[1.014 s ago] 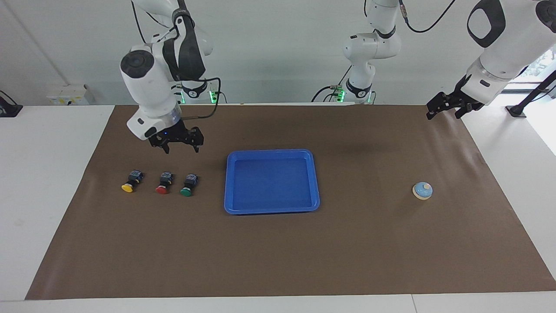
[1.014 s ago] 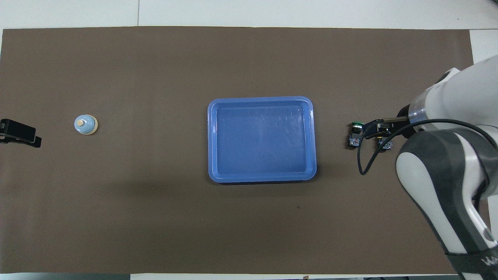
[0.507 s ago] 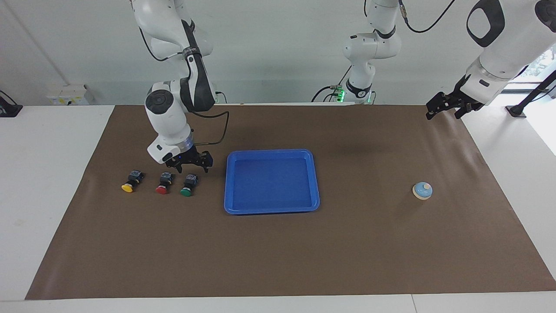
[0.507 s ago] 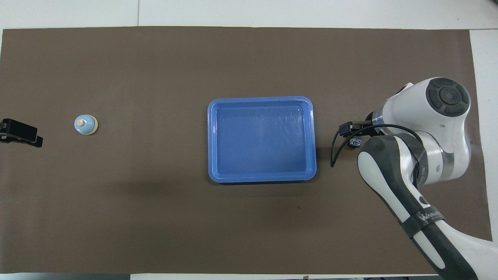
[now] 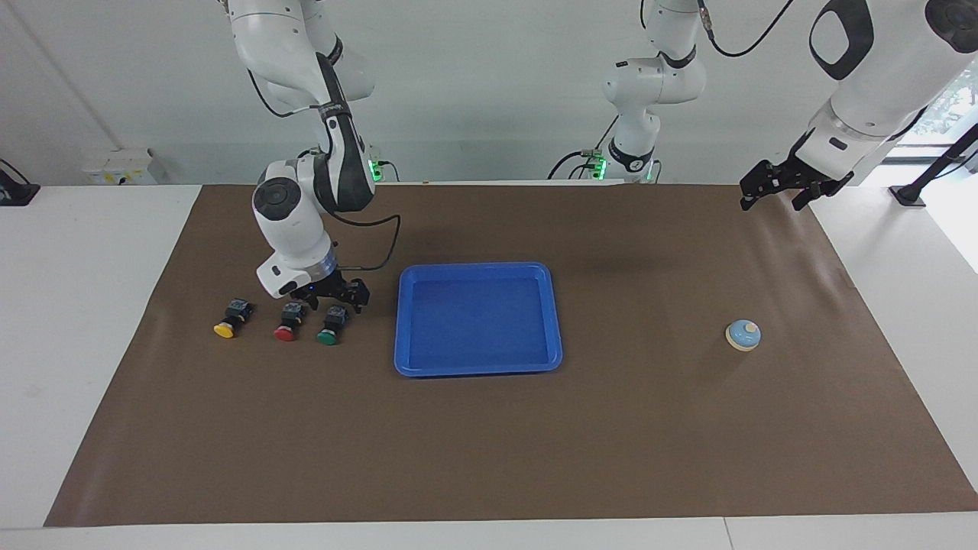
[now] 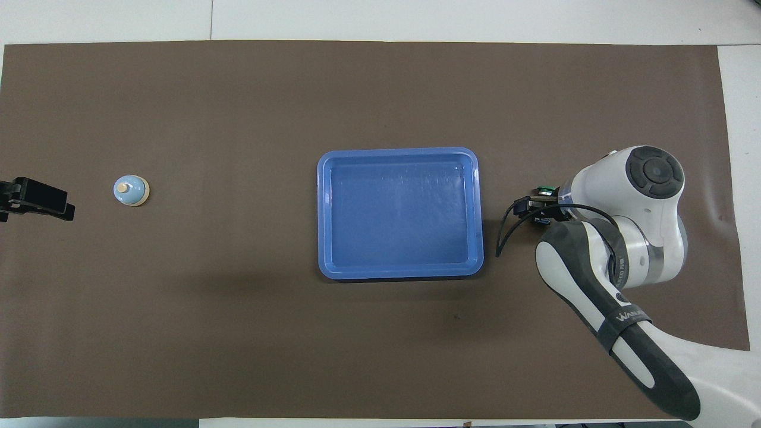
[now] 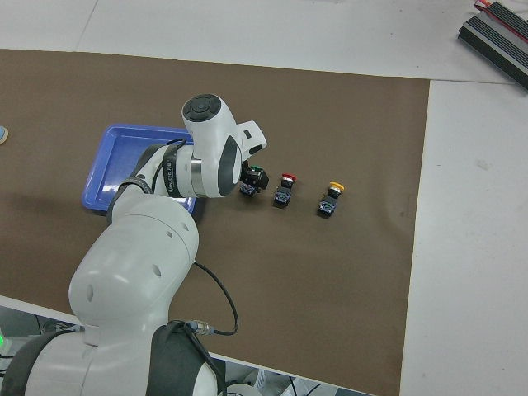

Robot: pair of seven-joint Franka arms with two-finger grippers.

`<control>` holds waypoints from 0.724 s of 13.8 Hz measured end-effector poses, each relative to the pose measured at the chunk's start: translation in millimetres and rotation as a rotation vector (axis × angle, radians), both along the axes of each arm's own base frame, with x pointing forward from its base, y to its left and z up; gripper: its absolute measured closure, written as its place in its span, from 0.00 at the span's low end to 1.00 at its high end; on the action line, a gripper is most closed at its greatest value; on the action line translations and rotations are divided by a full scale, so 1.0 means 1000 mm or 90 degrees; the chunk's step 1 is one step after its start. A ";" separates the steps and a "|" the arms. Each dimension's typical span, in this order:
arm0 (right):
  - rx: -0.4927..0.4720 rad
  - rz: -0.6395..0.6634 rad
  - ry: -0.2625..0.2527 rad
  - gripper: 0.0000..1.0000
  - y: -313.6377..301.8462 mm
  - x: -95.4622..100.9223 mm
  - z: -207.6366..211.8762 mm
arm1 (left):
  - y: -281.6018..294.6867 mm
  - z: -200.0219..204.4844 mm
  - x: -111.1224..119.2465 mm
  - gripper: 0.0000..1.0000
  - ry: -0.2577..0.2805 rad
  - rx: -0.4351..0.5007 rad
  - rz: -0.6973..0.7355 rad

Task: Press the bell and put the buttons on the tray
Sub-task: 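Grasp the green-capped button with the right gripper, then carry the green button into the blue tray and open the right gripper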

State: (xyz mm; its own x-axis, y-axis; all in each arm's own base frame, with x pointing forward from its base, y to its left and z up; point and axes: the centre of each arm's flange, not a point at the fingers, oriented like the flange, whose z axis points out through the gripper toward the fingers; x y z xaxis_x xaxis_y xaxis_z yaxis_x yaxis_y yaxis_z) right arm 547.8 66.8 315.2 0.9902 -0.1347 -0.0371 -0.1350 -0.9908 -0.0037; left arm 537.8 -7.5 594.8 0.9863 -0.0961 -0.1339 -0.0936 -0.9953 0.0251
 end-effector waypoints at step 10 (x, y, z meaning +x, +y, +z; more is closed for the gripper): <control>-0.001 -0.001 0.018 0.59 0.000 -0.001 -0.020 | -0.003 0.009 0.003 0.00 -0.016 0.003 0.025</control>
State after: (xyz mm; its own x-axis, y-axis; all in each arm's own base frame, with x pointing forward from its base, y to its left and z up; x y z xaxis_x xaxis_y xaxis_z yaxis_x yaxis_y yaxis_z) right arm 546.6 67.0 295.0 0.9885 -0.1369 -0.0641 -0.1371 -0.9906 0.0023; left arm 540.8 -10.7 603.6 0.9924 -0.0565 -0.1092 -0.0548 -0.9983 0.0180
